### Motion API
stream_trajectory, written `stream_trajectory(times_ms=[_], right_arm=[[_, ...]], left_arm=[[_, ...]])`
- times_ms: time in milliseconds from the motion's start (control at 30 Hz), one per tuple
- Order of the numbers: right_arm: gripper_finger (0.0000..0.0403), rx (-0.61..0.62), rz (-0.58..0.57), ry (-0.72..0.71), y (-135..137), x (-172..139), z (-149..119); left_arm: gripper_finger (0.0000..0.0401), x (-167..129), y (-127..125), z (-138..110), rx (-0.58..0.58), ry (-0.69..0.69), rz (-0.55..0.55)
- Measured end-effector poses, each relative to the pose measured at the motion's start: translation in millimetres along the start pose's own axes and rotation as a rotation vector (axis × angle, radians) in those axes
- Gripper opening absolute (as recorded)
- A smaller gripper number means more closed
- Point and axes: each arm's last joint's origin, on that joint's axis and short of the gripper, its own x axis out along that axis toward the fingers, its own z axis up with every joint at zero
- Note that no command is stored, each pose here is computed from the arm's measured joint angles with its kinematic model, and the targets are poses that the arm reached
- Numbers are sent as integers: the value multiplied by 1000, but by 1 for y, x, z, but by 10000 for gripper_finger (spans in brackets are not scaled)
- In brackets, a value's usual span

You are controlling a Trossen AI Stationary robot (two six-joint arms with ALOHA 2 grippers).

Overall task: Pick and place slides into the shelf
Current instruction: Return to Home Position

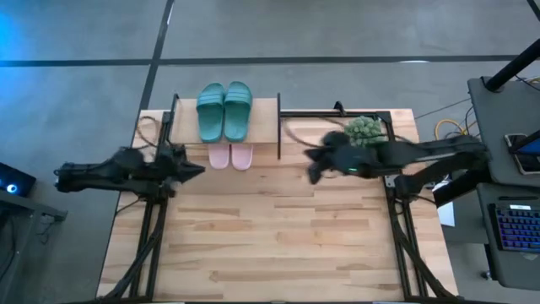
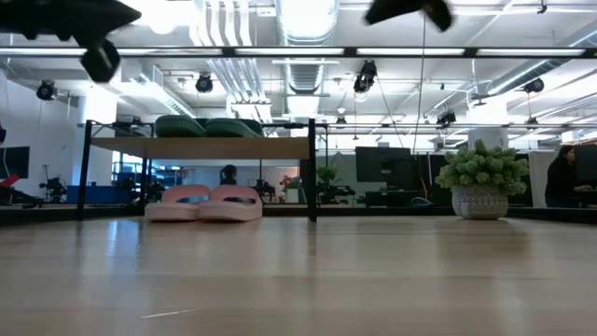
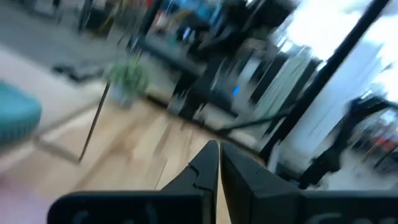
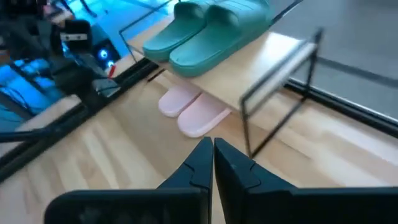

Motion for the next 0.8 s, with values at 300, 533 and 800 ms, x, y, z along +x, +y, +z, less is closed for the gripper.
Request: stream_trajectory(times_ms=[300, 533, 800], right_arm=[[9, 345, 210, -99, -46, -81, -15], [9, 150, 494, -227, -38, -76, -41], [9, 120, 723, -306, -41, -42, -94]], left_arm=[[2, -29, -2, 10, -58, -166, -104], [2, -25, -4, -3, 3, -86, -354], [2, -12, 2, -24, 38, -113, -473]])
